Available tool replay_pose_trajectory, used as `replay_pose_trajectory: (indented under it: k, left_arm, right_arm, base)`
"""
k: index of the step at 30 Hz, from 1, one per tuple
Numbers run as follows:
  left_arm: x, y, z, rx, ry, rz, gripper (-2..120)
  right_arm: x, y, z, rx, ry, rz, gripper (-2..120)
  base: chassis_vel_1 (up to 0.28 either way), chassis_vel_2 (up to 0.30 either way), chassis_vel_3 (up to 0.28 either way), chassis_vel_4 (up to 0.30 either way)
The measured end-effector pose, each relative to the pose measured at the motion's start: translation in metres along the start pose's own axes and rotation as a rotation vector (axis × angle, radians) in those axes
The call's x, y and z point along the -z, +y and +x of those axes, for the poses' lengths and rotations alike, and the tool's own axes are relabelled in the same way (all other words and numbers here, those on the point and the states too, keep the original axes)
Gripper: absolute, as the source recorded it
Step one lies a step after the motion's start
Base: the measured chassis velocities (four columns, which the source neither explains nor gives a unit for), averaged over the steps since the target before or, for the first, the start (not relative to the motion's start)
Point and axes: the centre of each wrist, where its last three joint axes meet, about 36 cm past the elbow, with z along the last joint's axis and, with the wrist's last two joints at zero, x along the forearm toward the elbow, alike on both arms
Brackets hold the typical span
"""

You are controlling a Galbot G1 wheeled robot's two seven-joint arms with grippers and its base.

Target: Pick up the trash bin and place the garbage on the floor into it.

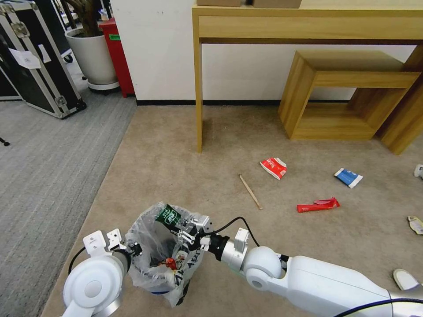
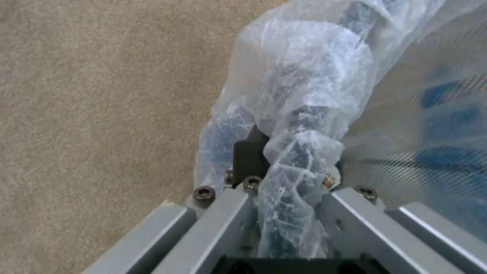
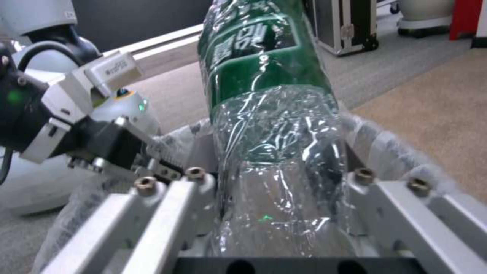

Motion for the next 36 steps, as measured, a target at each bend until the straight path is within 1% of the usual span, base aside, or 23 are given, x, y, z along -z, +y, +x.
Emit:
replay_pose_trajectory:
  k: [1, 3, 5, 6, 8, 9, 11, 12, 13, 16, 17, 18, 20, 21, 24, 25, 26, 28, 29, 30, 32, 33, 36]
  left_arm:
    - [0.0, 0.0, 0.0, 0.0, -0.001, 0.0, 0]
    - [0.001, 0.0, 0.0, 0.0, -0.002, 0.0, 0]
    - [0.001, -0.001, -0.001, 0.0, -0.002, 0.0, 0]
    - [0.001, -0.001, -0.001, 0.0, -0.002, 0.0, 0]
    - [0.001, -0.001, -0.001, 0.0, 0.0, 0.001, 0]
    - [0.001, -0.001, -0.001, 0.0, 0.0, 0.001, 0]
    - [0.0, -0.001, -0.001, -0.001, 0.002, 0.001, 0]
    - [0.0, -0.001, -0.001, -0.001, 0.002, 0.001, 0]
    - [0.0, -0.001, -0.001, -0.001, 0.002, 0.001, 0]
    - [0.0, -0.001, -0.001, 0.001, 0.003, 0.001, 0]
    - [0.0, -0.001, -0.001, 0.001, 0.003, 0.001, 0]
    - [0.0, 0.0, -0.001, 0.002, 0.004, 0.001, 0]
    - [0.002, 0.001, 0.0, 0.003, 0.001, 0.004, 0]
    - [0.002, 0.001, 0.0, 0.003, 0.001, 0.004, 0]
    - [0.005, 0.002, 0.002, 0.003, -0.002, 0.003, 0]
    - [0.006, 0.003, 0.002, 0.004, -0.003, 0.002, 0]
    - [0.006, 0.003, 0.002, 0.004, -0.003, 0.002, 0]
    - [0.008, 0.004, 0.002, 0.006, -0.007, 0.002, 0]
    - [0.009, 0.005, 0.002, 0.006, -0.008, 0.002, 0]
    - [0.009, 0.005, 0.002, 0.006, -0.008, 0.002, 0]
    - [0.013, 0.007, 0.001, 0.011, -0.012, 0.002, 0]
    - [0.013, 0.007, 0.001, 0.011, -0.012, 0.002, 0]
    - [0.015, 0.01, 0.001, 0.019, -0.014, 0.002, 0]
  right_arm:
    - [-0.001, 0.0, 0.0, 0.0, 0.003, -0.002, 39]
    - [-0.001, -0.001, 0.001, 0.001, 0.007, -0.004, 41]
    - [-0.003, -0.001, 0.001, 0.005, 0.012, -0.007, 52]
    - [-0.003, -0.001, 0.001, 0.005, 0.012, -0.007, 52]
    - [-0.005, -0.002, 0.002, 0.008, 0.018, -0.003, 63]
    - [-0.005, -0.002, 0.002, 0.008, 0.018, -0.003, 63]
    - [-0.005, -0.002, 0.002, 0.009, 0.02, -0.003, 74]
    - [-0.005, -0.002, 0.002, 0.007, 0.02, -0.002, 78]
    - [-0.005, -0.002, 0.002, 0.007, 0.02, -0.002, 78]
    - [-0.001, -0.004, 0.0, -0.002, 0.006, 0.005, 92]
    - [-0.001, -0.004, 0.0, -0.002, 0.006, 0.005, 92]
    - [0.005, -0.007, -0.003, -0.015, -0.008, 0.012, 97]
    - [0.019, -0.016, -0.011, -0.048, -0.053, 0.018, 100]
    - [0.019, -0.016, -0.011, -0.048, -0.053, 0.018, 100]
    - [0.045, -0.037, -0.023, -0.109, -0.125, 0.024, 100]
    - [0.052, -0.049, -0.027, -0.138, -0.143, 0.032, 100]
    - [0.052, -0.049, -0.027, -0.138, -0.143, 0.032, 100]
    - [0.058, -0.075, -0.032, -0.194, -0.153, 0.05, 100]
    - [0.056, -0.086, -0.033, -0.213, -0.148, 0.057, 100]
    - [0.056, -0.086, -0.033, -0.213, -0.148, 0.057, 100]
    - [0.04, -0.115, -0.029, -0.268, -0.1, 0.075, 100]
    - [0.04, -0.115, -0.029, -0.268, -0.1, 0.075, 100]
    - [0.017, -0.137, -0.021, -0.293, -0.035, 0.087, 100]
  base:
    - [0.0, 0.0, 0.0, 0.0]
    - [0.0, 0.0, 0.0, 0.0]
    - [0.0, 0.0, 0.0, 0.0]
    - [0.0, 0.0, 0.0, 0.0]
    - [0.0, 0.0, 0.0, 0.0]
    - [0.0, 0.0, 0.0, 0.0]
    - [0.0, 0.0, 0.0, 0.0]
    - [0.0, 0.0, 0.0, 0.0]
    - [0.0, 0.0, 0.0, 0.0]
    - [0.0, 0.0, 0.0, 0.0]
    - [0.0, 0.0, 0.0, 0.0]
    - [0.0, 0.0, 0.0, 0.0]
    - [0.0, 0.0, 0.0, 0.0]
    - [0.0, 0.0, 0.0, 0.0]
    - [0.0, 0.0, 0.0, 0.0]
    - [0.0, 0.0, 0.0, 0.0]
    - [0.0, 0.0, 0.0, 0.0]
    - [0.0, 0.0, 0.0, 0.0]
    - [0.0, 0.0, 0.0, 0.0]
    - [0.0, 0.0, 0.0, 0.0]
    - [0.0, 0.0, 0.0, 0.0]
    - [0.0, 0.0, 0.0, 0.0]
    - [0.0, 0.0, 0.0, 0.0]
